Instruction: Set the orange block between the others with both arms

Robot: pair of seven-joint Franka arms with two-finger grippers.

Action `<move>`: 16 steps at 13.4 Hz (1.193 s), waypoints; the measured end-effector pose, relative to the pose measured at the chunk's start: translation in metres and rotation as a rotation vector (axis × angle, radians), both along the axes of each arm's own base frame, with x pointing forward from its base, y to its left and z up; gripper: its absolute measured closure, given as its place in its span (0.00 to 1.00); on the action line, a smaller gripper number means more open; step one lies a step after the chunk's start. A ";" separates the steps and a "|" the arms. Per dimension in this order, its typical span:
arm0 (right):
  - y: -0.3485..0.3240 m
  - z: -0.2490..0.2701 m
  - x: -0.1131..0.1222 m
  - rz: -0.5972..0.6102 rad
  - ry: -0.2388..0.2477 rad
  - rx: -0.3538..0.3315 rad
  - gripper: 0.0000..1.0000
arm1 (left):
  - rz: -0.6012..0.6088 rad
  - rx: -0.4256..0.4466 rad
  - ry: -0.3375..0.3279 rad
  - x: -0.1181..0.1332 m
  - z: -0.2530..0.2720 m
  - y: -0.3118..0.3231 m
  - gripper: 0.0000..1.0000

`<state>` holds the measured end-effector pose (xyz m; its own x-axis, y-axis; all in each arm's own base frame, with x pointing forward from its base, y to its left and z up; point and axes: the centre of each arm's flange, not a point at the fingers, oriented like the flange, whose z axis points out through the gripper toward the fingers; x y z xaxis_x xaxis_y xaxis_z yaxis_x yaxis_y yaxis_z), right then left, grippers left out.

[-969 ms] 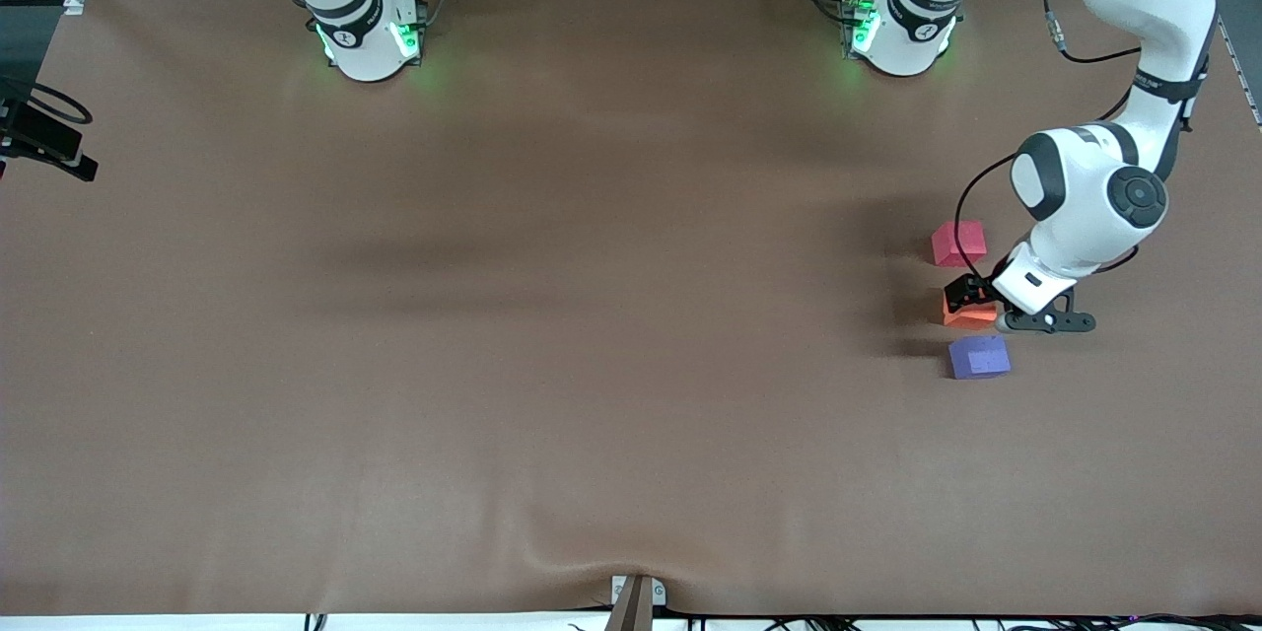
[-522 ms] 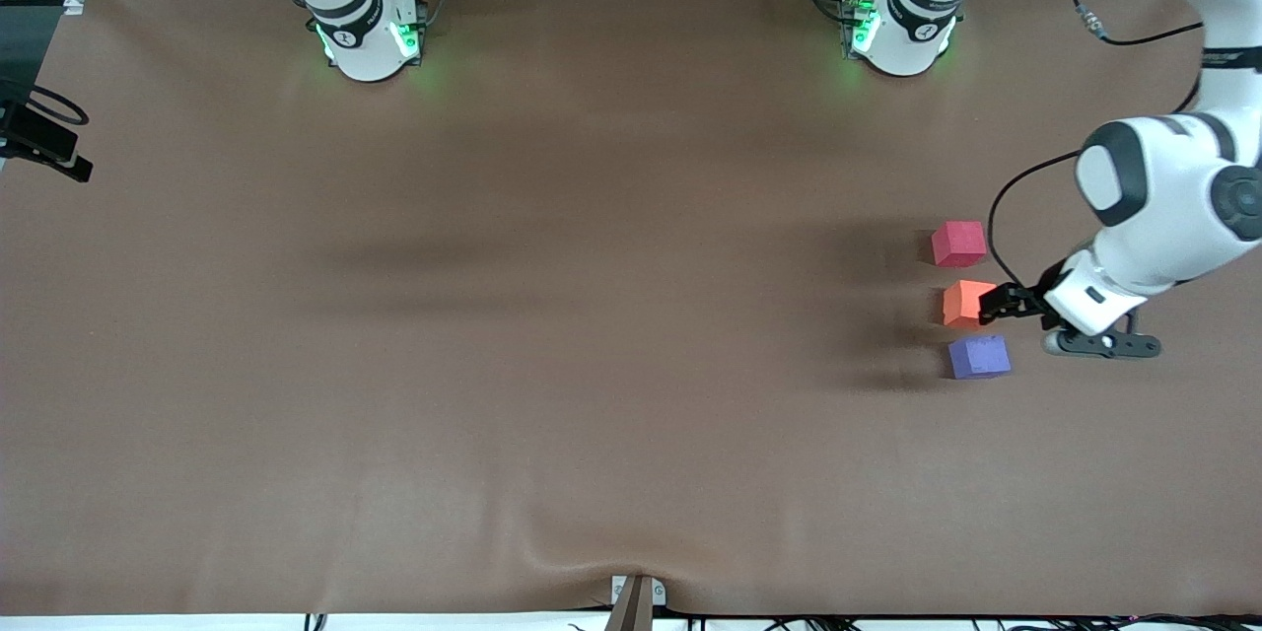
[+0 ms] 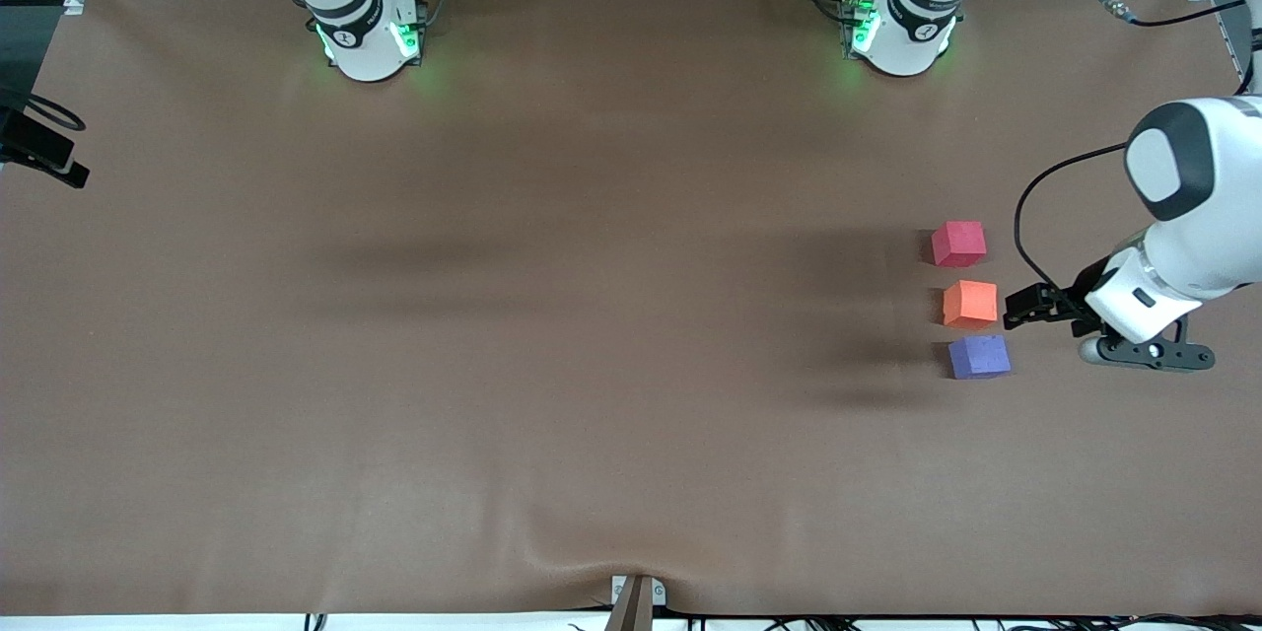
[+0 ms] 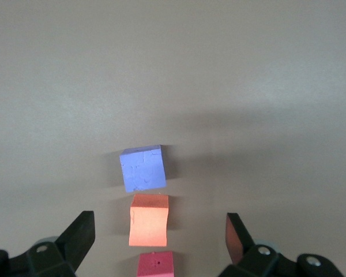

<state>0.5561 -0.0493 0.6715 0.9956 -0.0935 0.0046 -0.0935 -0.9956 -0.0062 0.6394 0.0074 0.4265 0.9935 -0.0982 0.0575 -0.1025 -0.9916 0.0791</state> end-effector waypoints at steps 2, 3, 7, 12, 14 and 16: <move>0.001 0.000 0.000 -0.002 0.001 0.001 0.00 | -0.014 0.011 0.000 0.005 0.029 -0.001 0.00; 0.001 0.000 0.000 -0.002 0.001 0.001 0.00 | -0.018 0.014 0.004 0.006 0.041 -0.001 0.00; 0.001 0.000 0.000 -0.002 0.001 0.001 0.00 | -0.001 0.005 0.035 0.000 0.082 -0.012 0.00; 0.004 0.000 0.000 0.002 0.001 0.001 0.00 | 0.040 0.070 0.053 -0.052 0.169 -0.036 0.00; 0.004 0.000 0.000 0.003 0.001 0.002 0.00 | 0.039 0.090 0.033 -0.076 0.204 -0.033 0.00; 0.004 0.000 0.000 0.003 0.001 0.002 0.00 | 0.052 0.092 0.000 -0.093 0.231 -0.026 0.00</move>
